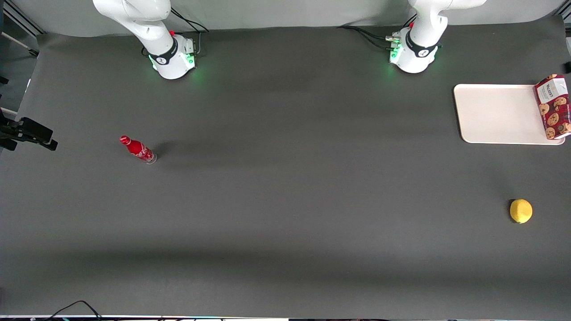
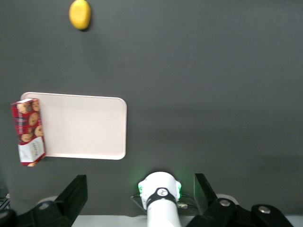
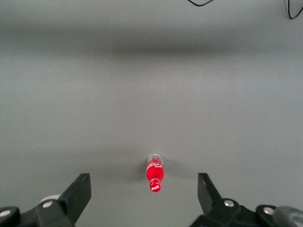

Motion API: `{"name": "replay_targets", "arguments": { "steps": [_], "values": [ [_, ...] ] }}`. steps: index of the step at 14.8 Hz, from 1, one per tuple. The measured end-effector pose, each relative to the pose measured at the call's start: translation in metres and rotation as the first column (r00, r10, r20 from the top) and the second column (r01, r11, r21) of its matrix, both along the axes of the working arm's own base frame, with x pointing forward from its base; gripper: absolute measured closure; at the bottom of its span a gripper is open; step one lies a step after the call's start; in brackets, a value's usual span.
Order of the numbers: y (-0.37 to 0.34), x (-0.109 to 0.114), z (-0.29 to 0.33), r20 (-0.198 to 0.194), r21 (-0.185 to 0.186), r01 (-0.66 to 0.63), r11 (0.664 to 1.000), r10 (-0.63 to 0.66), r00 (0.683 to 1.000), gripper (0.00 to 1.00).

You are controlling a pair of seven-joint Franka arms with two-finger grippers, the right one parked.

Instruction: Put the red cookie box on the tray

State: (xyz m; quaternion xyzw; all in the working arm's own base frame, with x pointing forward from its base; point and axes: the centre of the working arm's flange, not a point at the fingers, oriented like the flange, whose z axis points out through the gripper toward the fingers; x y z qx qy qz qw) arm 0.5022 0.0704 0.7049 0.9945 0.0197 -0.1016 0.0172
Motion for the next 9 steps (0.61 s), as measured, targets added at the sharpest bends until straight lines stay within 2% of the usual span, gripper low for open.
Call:
{"name": "replay_targets", "arguments": {
  "steps": [2,4,7,9],
  "values": [
    [-0.043,-0.004,-0.021,0.014,0.014,0.008,1.0,-0.009,1.0,0.0],
    [-0.071,-0.016,-0.051,0.047,0.028,0.025,0.999,-0.027,0.999,0.0],
    [-0.076,-0.044,-0.083,0.081,0.033,0.03,0.999,-0.033,0.996,0.0],
    [-0.076,-0.054,-0.08,0.097,0.033,0.032,0.999,-0.035,0.995,0.0]
  ]
}}
